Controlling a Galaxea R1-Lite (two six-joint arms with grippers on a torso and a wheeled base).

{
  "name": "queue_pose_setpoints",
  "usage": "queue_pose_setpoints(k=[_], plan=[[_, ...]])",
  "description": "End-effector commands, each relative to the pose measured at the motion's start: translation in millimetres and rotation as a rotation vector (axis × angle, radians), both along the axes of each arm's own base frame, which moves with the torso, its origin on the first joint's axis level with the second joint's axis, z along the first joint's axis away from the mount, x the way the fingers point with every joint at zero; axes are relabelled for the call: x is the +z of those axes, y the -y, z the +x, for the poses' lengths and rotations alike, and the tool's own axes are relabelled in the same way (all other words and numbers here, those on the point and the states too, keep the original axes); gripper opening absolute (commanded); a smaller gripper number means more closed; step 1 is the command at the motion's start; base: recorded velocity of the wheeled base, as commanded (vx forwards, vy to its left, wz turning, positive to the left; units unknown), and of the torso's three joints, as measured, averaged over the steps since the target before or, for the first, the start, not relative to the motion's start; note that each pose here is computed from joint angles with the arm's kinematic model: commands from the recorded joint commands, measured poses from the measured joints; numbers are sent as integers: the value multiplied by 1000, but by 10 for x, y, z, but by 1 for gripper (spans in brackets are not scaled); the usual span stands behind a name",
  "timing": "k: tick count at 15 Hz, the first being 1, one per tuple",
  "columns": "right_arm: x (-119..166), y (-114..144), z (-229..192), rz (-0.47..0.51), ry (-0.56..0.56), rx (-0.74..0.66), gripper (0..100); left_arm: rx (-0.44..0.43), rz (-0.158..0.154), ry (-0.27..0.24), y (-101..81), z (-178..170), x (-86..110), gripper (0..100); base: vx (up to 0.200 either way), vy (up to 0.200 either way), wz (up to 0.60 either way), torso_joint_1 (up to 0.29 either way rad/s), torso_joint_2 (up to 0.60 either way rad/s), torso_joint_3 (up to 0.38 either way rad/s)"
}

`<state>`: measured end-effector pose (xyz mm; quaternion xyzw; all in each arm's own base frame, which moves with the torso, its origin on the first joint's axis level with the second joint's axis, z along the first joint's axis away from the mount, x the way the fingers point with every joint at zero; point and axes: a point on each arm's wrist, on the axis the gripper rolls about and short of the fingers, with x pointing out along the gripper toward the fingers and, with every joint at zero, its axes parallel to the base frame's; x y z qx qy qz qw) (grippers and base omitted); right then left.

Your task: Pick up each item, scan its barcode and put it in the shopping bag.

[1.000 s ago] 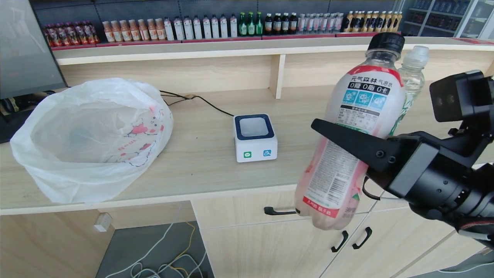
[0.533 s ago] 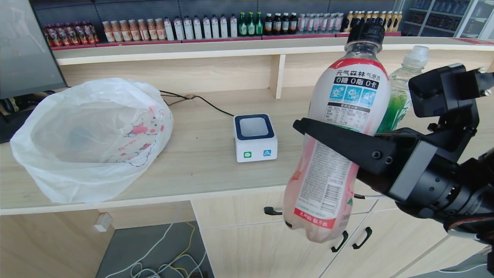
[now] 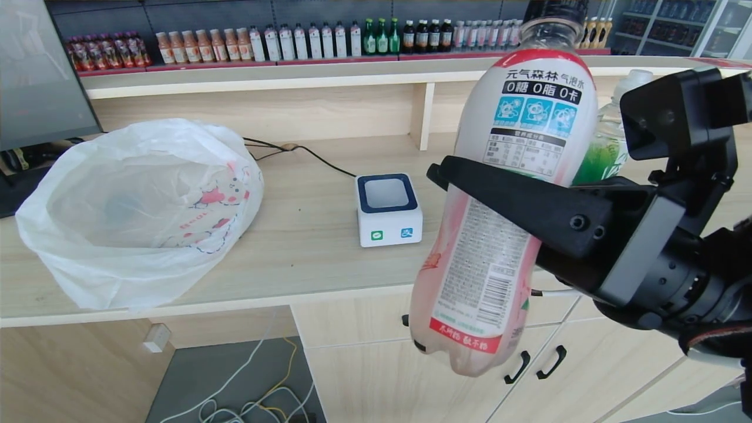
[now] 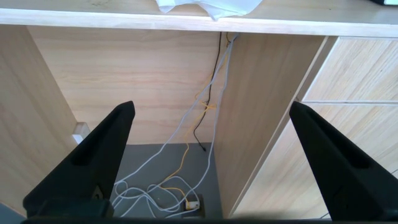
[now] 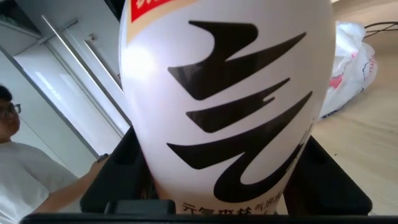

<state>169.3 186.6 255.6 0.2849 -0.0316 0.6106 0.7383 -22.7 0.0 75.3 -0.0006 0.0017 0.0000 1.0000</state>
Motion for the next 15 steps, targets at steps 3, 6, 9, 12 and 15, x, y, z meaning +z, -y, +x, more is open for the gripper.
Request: queue_pose_setpoints(k=[3,6,9,12,15], plan=[[14,-2,-35,4,5,8,0,0,0,0,0,0,0,100,0,0,0,0,0,0],[26,-6,-36,6,13,9,0,0,0,0,0,0,0,100,0,0,0,0,0,0],[18,-17,-37,0,21,11,0,0,0,0,0,0,0,100,0,0,0,0,0,0],[-2,-24,-57,-7,22,14,0,0,0,0,0,0,0,100,0,0,0,0,0,0],[-16,-38,-71,-14,32,18,0,0,0,0,0,0,0,100,0,0,0,0,0,0]])
